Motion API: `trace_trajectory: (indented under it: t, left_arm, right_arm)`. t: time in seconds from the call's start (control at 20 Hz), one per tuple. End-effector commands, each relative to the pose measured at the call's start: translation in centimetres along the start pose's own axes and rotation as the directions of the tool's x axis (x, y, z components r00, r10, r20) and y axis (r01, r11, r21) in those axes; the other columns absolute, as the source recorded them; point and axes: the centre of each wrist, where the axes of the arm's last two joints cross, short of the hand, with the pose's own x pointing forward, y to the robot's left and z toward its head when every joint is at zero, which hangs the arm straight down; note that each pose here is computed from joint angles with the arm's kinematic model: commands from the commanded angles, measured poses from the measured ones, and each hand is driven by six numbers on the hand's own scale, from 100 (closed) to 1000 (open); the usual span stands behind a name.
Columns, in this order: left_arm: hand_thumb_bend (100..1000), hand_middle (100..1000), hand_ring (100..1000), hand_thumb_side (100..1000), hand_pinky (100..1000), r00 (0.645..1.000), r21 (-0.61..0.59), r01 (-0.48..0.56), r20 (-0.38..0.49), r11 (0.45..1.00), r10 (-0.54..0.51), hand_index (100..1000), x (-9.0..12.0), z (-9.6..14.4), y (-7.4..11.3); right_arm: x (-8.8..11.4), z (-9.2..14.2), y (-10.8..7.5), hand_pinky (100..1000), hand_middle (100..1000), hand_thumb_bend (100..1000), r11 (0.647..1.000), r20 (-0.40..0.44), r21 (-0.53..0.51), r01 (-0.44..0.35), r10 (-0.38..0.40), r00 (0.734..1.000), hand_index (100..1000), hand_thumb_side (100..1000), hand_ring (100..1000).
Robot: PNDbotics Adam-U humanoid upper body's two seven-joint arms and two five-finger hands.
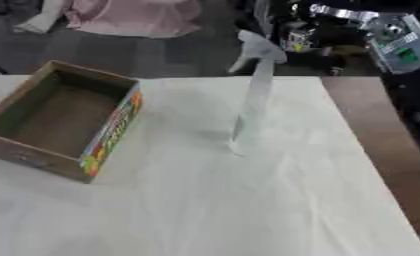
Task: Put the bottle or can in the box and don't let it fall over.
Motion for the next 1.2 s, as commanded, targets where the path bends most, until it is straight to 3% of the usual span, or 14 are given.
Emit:
trace_trajectory:
  t: [0.05,0.7,1.2]
  left_arm:
    - [116,665,676,784,604,1.000,-0.018,0.011,0.019,1.000,-0.011,902,0.6,-0.5,0.0]
    - [118,664,675,784,603,1.000,-0.025,0.007,0.020,1.000,-0.006,902,0.7,-0.6,0.0]
    - [119,664,675,785,603,1.000,-0.025,0.005,0.014,1.000,-0.005,902,0.7,-0.6,0.0]
  right_arm:
    - [0.8,0.4,-1.4,847,901,100,0.976,0.145,0.141,-0.164,0.143,0.979,972,627,1000]
    - [1.3,-1.1,-0.8,839,869,100,0.973,0.164,0.162,-0.163,0.137,0.977,943,613,1000]
    - [1.6,-1.8,-0.6,836,893,100,0.969,0.175,0.171,-0.178,0.148,0.973,943,608,1000]
